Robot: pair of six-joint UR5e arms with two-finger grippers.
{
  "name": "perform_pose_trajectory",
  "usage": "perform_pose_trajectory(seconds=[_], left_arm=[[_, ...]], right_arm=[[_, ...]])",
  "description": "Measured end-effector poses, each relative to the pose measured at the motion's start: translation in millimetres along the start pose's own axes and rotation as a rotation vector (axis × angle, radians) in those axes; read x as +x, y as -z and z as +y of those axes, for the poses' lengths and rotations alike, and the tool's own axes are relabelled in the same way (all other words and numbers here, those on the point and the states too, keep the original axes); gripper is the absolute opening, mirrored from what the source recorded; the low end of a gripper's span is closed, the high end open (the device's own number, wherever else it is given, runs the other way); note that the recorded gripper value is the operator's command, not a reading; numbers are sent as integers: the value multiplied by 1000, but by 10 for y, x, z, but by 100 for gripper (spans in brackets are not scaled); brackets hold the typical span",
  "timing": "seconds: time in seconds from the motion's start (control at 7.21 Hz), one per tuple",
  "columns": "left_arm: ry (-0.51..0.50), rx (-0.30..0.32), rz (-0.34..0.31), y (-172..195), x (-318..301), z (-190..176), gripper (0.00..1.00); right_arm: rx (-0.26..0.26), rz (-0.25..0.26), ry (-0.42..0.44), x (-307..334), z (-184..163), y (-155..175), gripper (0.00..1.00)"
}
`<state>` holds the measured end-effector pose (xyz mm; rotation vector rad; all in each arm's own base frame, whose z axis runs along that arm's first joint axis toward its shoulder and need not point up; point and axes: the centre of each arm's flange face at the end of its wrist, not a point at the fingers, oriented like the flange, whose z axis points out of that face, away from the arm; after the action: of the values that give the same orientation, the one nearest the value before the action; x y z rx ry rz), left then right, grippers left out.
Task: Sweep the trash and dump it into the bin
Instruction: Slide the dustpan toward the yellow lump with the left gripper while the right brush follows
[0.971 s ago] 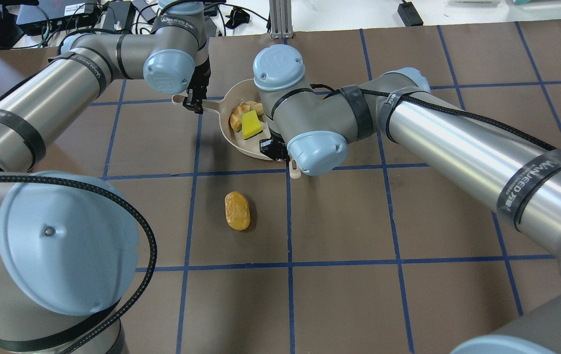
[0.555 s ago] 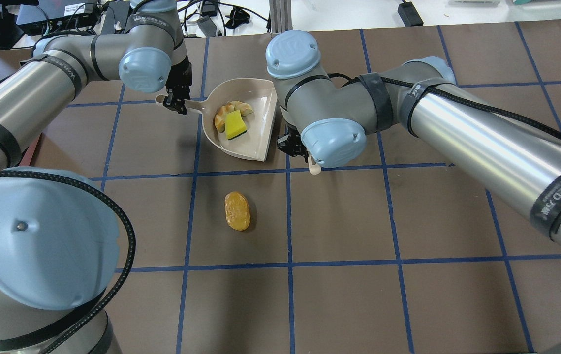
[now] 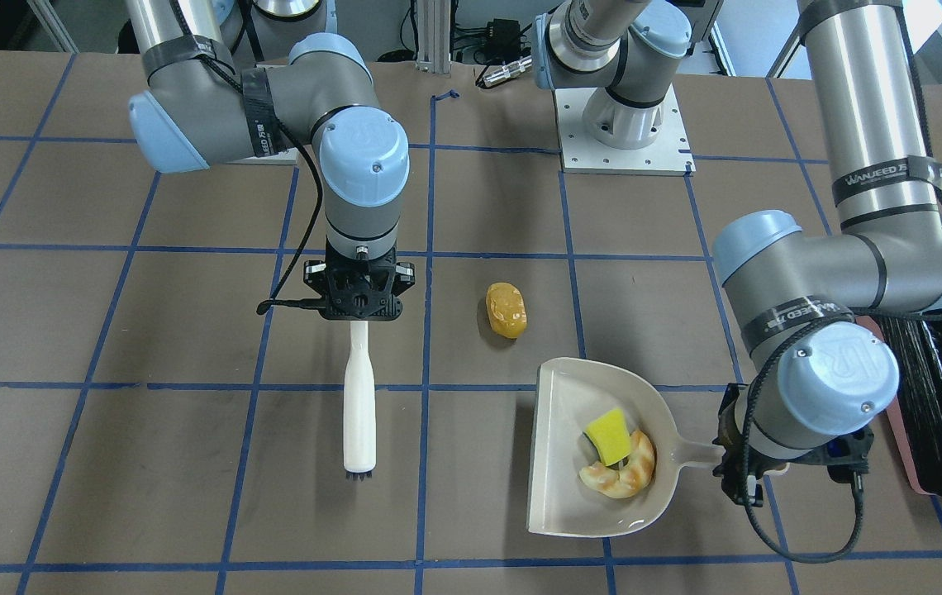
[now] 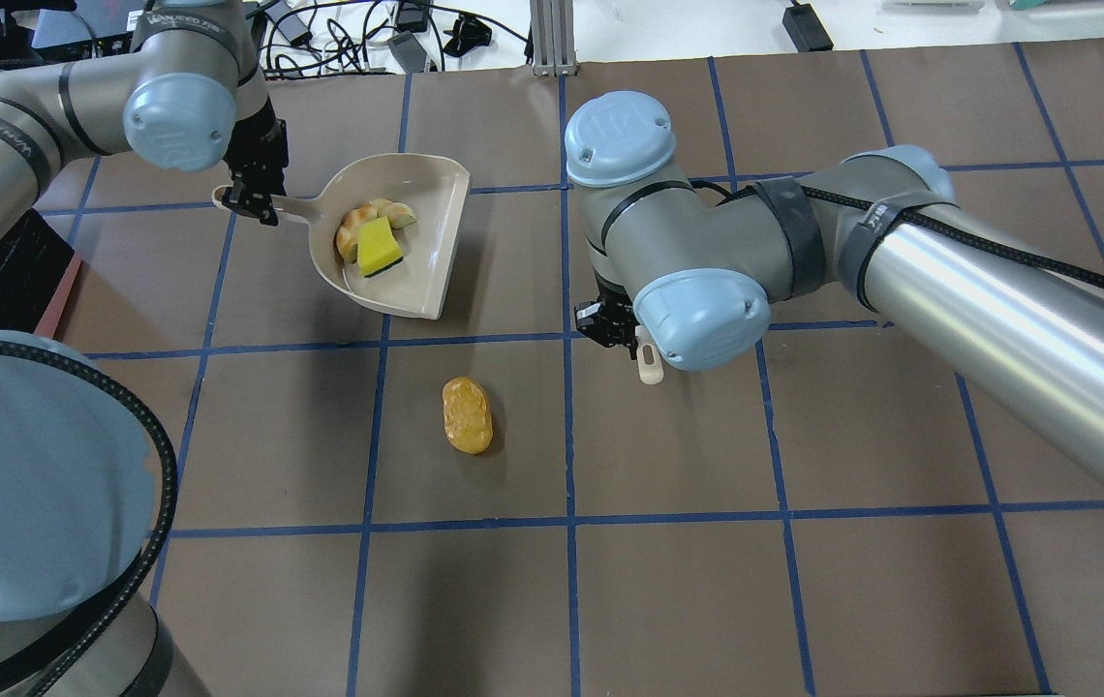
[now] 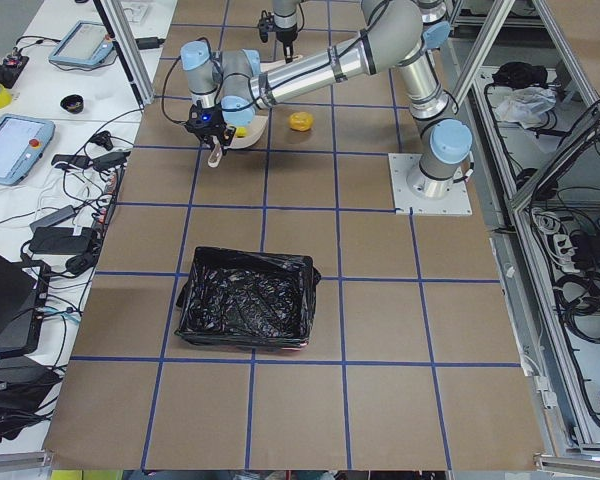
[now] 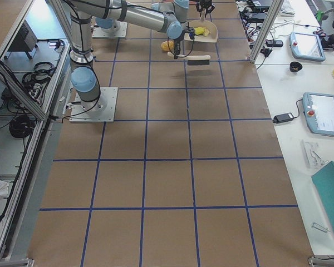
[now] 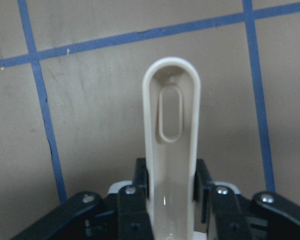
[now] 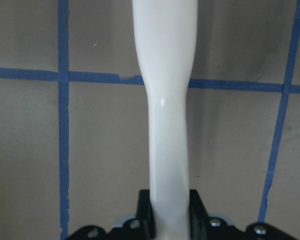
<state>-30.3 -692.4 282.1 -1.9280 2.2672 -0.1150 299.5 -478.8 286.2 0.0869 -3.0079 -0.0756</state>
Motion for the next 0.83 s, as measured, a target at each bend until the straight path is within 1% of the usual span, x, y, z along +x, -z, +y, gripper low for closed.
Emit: perform_pose_trajectory(seconds=[0.14,0.28,0.55,0.69,0.83], left_arm=[[-5,3,-20,-26,-144,-119,0],[-8,14,-47,-77,-323,-164,0],[-5,35,-102,-238,-739,-117,0],[4,40,-105,-353,-975,-35,0],[19,47,-94,-496,-1221,74,0]], right_arm=[[2,-3,-8,54,146,41,0],[2,-18,-21,83,302,78,0],[-15,-65,-91,42,627,107,0],[-32,-79,-112,-10,817,37,0],[-45,-88,-134,-92,1012,-61,0]])
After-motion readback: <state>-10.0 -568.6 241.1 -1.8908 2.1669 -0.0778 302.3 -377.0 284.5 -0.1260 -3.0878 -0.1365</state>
